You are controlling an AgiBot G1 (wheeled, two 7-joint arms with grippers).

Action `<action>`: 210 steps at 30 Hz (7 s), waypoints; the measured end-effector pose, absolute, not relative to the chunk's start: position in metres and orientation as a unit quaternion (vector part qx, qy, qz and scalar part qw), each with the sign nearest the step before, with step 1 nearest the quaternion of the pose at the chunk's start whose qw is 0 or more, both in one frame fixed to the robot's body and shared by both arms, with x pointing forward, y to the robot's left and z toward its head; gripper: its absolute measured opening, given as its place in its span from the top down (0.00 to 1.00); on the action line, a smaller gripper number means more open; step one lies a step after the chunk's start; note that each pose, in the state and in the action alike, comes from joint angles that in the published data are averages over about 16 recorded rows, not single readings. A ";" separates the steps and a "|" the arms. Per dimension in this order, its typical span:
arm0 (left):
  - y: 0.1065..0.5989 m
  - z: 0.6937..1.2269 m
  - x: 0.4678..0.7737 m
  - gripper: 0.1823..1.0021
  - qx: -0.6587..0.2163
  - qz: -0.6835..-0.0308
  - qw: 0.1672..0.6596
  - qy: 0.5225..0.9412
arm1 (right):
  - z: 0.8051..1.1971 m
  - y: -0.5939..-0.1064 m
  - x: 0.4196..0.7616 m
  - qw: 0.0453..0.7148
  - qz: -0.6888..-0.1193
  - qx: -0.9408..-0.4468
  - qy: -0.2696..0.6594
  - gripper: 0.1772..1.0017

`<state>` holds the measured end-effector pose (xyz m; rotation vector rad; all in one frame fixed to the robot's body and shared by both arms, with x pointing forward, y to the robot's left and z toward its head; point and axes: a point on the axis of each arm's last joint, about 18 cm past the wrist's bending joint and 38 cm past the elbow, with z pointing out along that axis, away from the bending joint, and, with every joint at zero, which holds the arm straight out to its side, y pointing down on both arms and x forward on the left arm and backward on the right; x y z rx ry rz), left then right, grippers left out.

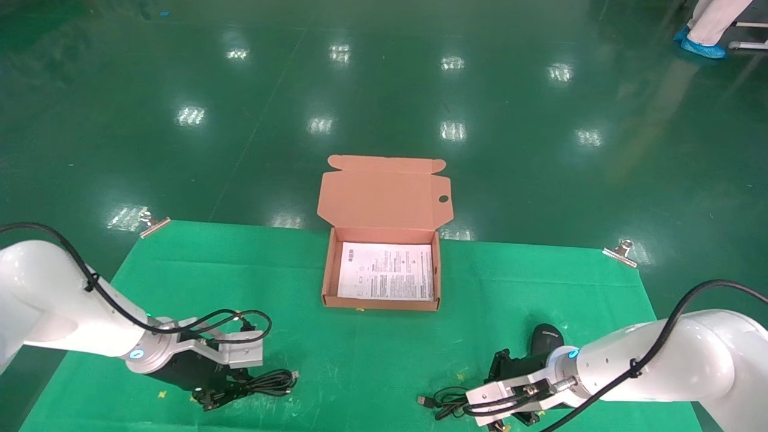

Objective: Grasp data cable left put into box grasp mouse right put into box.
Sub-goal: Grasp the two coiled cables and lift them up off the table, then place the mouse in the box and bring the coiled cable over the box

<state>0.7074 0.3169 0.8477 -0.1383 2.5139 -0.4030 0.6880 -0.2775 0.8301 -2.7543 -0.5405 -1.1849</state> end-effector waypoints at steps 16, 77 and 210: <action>0.339 0.977 0.696 0.90 0.014 -0.137 0.419 0.897 | 0.980 -0.304 0.683 0.117 -0.537 -0.831 -0.084 0.96; 0.281 1.114 0.707 0.90 0.030 -0.085 0.621 0.779 | 1.176 -0.129 0.702 0.264 -0.673 -0.671 -0.166 0.96; 0.138 0.962 0.760 0.77 0.133 -0.192 0.565 0.792 | 1.112 -0.323 0.676 0.233 -0.652 -0.718 0.064 0.00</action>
